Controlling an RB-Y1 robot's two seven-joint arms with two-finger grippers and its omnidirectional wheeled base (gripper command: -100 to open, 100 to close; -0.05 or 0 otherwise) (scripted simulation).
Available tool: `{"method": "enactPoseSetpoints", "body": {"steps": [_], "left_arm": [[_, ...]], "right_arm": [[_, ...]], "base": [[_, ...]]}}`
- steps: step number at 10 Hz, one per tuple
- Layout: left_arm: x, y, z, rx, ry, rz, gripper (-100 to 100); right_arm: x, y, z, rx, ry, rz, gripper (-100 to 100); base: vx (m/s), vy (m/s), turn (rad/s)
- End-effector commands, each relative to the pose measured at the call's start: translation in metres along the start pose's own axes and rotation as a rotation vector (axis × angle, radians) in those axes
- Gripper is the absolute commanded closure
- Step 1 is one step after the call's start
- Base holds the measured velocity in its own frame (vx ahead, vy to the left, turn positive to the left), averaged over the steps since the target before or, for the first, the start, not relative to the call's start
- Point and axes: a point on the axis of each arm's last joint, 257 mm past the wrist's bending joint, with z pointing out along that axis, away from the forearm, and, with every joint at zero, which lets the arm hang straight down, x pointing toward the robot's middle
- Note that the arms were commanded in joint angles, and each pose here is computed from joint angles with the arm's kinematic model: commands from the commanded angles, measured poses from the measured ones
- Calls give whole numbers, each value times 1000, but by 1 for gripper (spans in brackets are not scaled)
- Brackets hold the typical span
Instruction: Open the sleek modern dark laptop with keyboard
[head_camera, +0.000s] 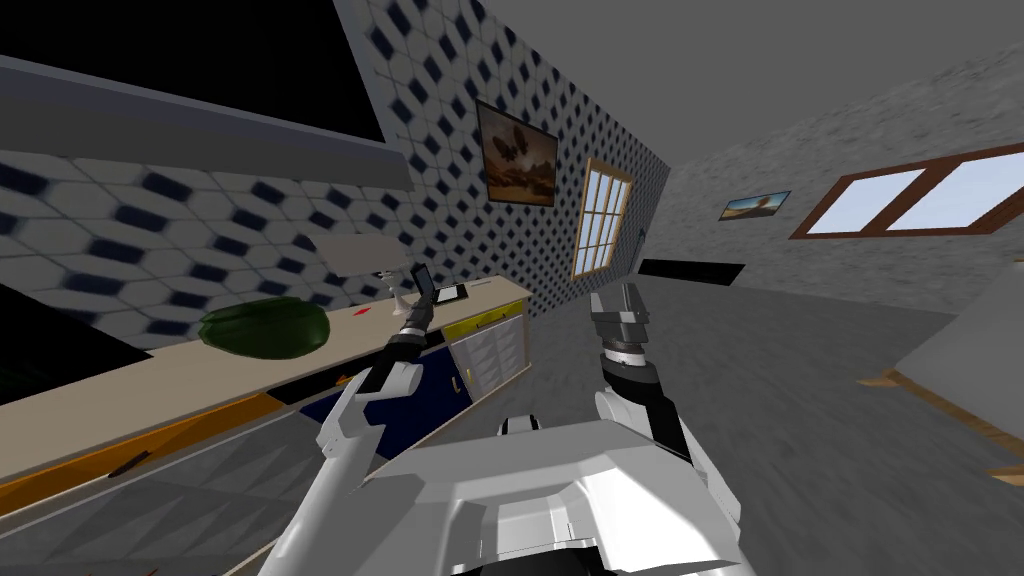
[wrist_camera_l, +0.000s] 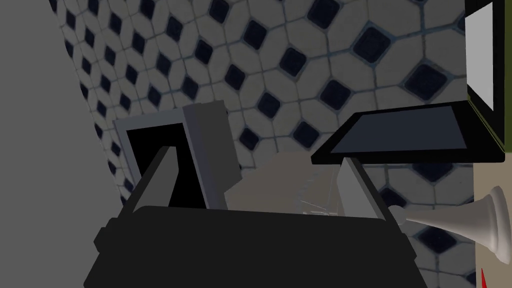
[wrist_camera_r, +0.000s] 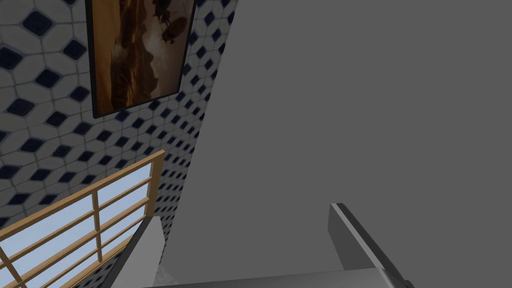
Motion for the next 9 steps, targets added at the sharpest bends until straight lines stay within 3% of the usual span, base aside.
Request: {"method": "enactPoseSetpoints", "body": {"steps": [1, 6, 8, 9], "left_arm": [[-7, 9, 9, -46, -5, 21, -100], [-36, 18, 31, -120, -38, 78, -100], [-36, 26, 30, -153, -34, 77, -100], [-48, 27, 36, -172, -49, 96, -100]], "right_arm": [[0, 0, 0, 0, 0, 0, 0], [0, 0, 0, 0, 0, 0, 0], [0, 0, 0, 0, 0, 0, 0], [0, 0, 0, 0, 0, 0, 0]], "base": [[5, -22, -53], [12, -7, -77], [12, 7, -24], [16, 16, -81]]}}
